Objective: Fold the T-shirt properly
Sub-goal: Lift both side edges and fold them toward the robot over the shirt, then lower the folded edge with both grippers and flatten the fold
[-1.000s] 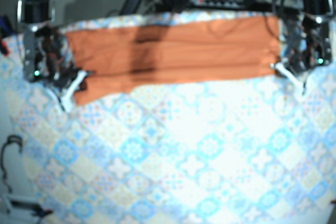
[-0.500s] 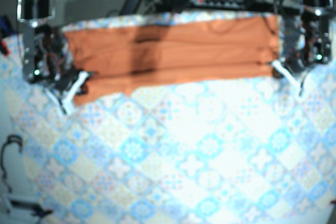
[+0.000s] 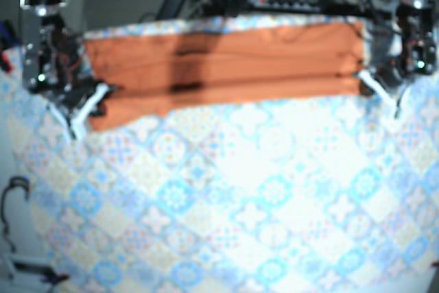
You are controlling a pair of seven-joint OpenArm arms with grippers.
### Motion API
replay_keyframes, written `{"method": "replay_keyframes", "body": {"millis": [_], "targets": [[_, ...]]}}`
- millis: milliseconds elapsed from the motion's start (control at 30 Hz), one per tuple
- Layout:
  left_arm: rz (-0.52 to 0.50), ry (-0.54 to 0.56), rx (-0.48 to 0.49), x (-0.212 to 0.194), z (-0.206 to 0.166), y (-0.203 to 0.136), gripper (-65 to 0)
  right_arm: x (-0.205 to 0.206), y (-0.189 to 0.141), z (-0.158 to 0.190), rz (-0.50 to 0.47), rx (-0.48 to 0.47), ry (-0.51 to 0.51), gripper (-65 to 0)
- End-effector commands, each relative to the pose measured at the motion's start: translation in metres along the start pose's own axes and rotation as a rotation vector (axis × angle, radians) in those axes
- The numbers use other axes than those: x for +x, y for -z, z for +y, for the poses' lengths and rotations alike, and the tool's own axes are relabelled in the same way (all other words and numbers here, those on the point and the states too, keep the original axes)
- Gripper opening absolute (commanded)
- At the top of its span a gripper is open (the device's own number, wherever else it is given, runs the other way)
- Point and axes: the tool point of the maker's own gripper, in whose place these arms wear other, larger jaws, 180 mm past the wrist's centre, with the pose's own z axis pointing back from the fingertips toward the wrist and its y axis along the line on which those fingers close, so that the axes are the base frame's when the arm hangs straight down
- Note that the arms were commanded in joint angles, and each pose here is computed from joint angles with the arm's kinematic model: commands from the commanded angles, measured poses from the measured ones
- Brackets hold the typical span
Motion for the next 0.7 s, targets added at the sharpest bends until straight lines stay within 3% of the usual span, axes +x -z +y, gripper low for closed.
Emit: {"method": "replay_keyframes", "body": {"millis": [0,667], "targets": [[-0.046,0.023,0.016,0.018,0.007,-0.007,-65.0,0.018,-0.010,-0.008,-0.055,-0.024,-0.017,-65.0],[-0.040,0.023,0.013,0.016,0.006,-0.006,-65.0,-0.018,-0.024,0.012,-0.018,-0.016,0.012,-65.0]]}}
